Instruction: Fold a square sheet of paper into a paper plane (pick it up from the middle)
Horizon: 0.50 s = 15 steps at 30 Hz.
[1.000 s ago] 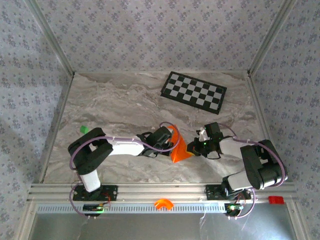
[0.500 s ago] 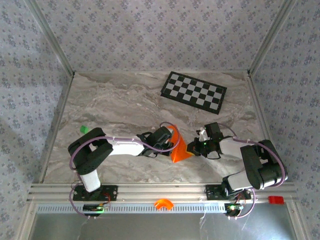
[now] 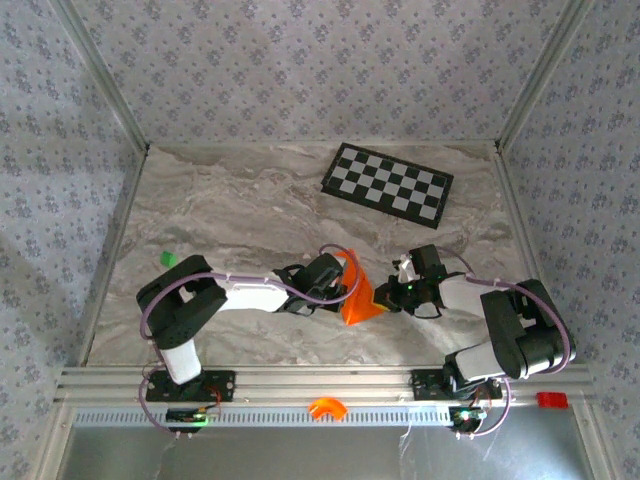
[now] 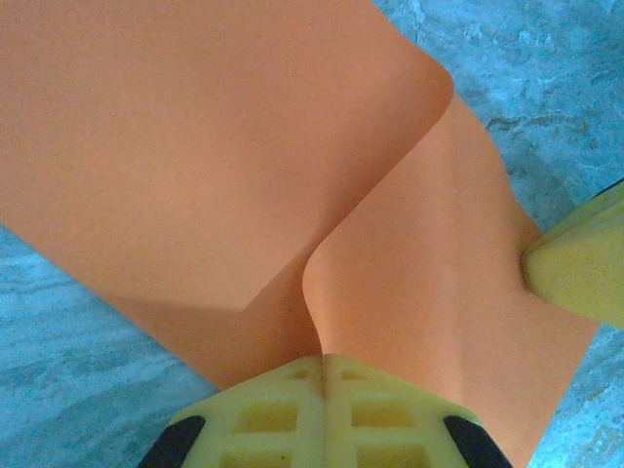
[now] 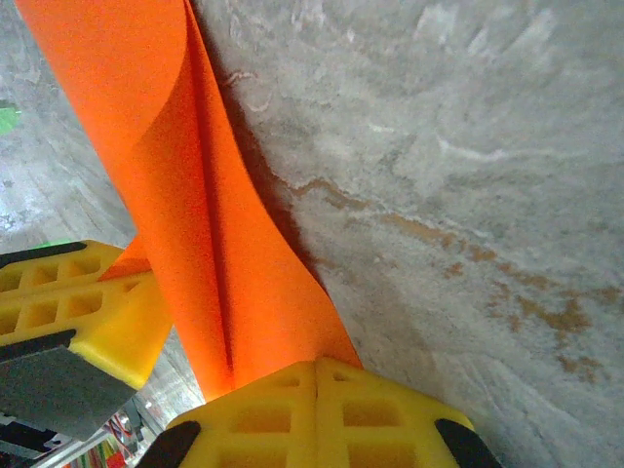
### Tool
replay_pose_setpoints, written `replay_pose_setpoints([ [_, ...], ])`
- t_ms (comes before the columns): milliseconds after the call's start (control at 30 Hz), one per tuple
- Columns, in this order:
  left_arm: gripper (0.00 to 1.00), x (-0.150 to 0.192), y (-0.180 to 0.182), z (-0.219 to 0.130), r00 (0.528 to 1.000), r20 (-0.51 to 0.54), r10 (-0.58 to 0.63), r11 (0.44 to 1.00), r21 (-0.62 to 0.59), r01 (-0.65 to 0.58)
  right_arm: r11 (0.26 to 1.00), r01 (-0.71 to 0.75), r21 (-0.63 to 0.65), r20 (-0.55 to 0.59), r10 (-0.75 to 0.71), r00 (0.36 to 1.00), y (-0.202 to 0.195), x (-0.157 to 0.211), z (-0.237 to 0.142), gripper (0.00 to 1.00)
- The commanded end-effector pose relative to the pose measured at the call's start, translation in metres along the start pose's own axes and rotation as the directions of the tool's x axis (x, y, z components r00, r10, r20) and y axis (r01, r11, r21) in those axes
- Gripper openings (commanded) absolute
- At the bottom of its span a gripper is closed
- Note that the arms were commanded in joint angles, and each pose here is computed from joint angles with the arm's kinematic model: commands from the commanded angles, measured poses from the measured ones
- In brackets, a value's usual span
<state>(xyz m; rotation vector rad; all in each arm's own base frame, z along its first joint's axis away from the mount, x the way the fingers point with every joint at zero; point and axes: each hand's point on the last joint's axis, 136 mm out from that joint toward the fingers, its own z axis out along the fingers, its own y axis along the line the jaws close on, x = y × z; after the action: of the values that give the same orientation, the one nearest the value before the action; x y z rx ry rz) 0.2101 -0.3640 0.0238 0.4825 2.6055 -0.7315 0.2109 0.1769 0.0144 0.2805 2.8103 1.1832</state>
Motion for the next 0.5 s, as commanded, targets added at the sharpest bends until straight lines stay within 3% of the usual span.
replay_pose_setpoints([
  [0,0.04,0.013,0.012,0.009,0.999,-0.048,0.009,0.999,-0.036,-0.01,0.99,-0.066,0.125,-0.028,0.07,0.997,-0.035,0.017,0.001,0.0],
  [300,0.04,-0.002,0.005,-0.002,1.0,-0.004,0.029,0.999,-0.033,-0.029,0.988,-0.074,0.139,-0.028,0.079,0.996,-0.038,0.018,0.0,0.0],
  [467,0.04,0.005,0.01,0.005,0.999,-0.035,0.028,0.998,-0.05,-0.03,0.99,-0.067,0.122,-0.028,0.071,0.997,-0.034,0.017,0.0,0.0],
])
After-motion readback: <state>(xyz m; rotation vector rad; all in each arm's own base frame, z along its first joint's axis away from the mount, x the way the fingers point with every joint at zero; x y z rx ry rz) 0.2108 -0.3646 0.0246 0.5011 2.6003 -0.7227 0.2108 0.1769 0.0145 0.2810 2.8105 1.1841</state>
